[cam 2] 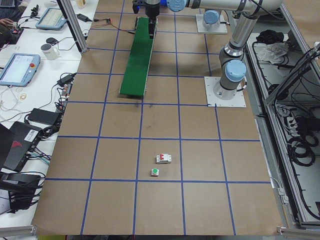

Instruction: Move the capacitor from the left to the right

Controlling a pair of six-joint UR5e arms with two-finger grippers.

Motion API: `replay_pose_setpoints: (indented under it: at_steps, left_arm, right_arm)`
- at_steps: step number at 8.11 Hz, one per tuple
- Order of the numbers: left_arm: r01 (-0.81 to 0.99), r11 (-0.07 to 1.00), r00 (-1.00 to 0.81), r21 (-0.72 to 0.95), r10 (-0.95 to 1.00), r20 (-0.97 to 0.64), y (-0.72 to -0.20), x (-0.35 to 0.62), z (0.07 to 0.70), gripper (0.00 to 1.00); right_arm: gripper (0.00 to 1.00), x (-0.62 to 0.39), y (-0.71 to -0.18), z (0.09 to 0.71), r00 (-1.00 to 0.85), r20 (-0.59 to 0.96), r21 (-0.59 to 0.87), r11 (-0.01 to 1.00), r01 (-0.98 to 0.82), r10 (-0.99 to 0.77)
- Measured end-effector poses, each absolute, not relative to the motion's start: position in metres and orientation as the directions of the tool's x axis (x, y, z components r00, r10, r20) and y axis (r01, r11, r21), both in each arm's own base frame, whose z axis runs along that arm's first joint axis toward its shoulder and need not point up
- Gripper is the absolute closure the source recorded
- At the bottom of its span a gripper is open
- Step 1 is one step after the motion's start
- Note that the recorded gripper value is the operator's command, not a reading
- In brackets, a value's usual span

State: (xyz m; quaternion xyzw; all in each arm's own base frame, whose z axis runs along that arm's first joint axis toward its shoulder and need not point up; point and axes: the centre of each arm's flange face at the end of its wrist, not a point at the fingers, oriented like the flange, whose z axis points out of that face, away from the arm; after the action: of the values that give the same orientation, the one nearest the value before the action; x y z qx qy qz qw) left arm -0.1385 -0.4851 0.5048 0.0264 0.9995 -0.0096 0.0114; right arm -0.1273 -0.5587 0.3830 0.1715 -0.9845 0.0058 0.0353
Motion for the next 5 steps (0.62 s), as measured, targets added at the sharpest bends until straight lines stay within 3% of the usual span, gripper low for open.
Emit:
replay_pose_setpoints:
  at_steps: [3,4,5]
  left_arm:
    - [0.054,0.998,-0.998,-0.02,0.053,-0.023,-0.485,-0.139,0.505,0.0]
    - [0.053,0.998,-0.998,-0.018,0.053,-0.023,-0.484,-0.138,0.505,0.0]
    - [0.053,0.998,-0.998,-0.018,0.053,-0.024,-0.484,-0.138,0.505,0.0]
  right_arm:
    - [1.0,-0.28,-0.536,0.346,-0.851,0.142,0.035,0.861,-0.507,-0.506]
    - [0.35,-0.308,-0.538,0.317,-0.829,0.148,0.059,0.841,-0.537,-0.54]
    - [0.0,-0.321,-0.539,0.294,-0.818,0.139,0.073,0.83,-0.553,-0.558]
